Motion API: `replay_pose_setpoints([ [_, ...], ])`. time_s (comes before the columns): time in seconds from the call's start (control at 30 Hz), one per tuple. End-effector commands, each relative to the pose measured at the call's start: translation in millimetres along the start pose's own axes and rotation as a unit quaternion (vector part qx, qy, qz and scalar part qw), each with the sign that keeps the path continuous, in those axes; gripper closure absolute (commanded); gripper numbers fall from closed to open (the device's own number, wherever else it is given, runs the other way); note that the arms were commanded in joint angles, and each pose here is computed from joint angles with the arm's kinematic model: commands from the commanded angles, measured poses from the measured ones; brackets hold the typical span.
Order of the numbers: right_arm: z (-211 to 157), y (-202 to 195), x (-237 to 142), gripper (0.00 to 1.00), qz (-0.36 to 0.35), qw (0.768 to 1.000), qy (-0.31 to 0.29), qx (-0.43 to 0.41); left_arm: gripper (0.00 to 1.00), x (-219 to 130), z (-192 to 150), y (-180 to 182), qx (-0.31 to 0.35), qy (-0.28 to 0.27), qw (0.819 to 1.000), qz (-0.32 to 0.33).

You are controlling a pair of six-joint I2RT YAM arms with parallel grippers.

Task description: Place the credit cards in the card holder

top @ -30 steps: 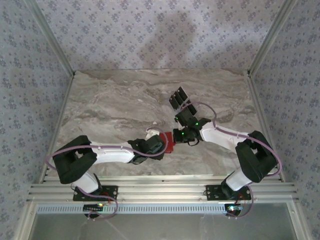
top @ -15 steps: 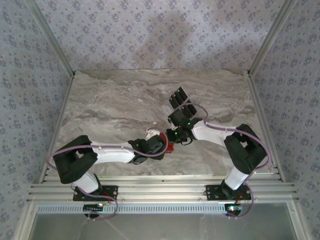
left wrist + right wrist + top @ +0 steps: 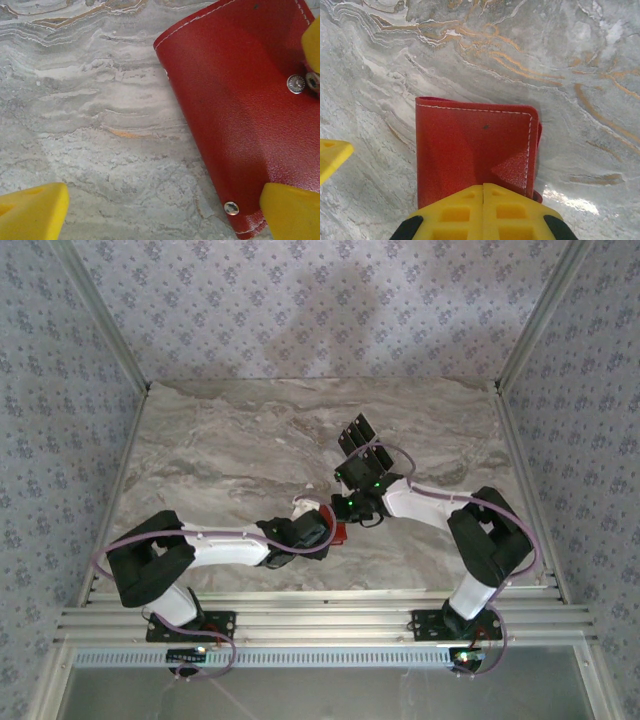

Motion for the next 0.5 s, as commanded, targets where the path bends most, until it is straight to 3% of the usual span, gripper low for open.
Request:
replay_pose_setpoints([
  [0.0, 7.7, 2.0, 5.4, 1.0, -0.006, 1.0, -0.008, 0.007, 0.01, 9.0, -17.2, 4.5, 0.023, 0.039, 0.999, 0.02],
  [0.47, -0.4, -7.7, 22.7, 1.0, -0.024, 1.0, 0.014, 0.01, 0.02, 8.5, -17.6, 4.2, 0.023, 0.04, 0.999, 0.018],
])
Point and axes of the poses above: each hand's point on the last joint's axis, 136 mm out from that joint toward the fingers, its own x axis out along the fingers, its own y axis along the line the jaws close on, z = x × y, the point moved 9 cm from there along -x, back along the fingers, and after that the axes turned 7 degrees about x, right-handed, at the moved point
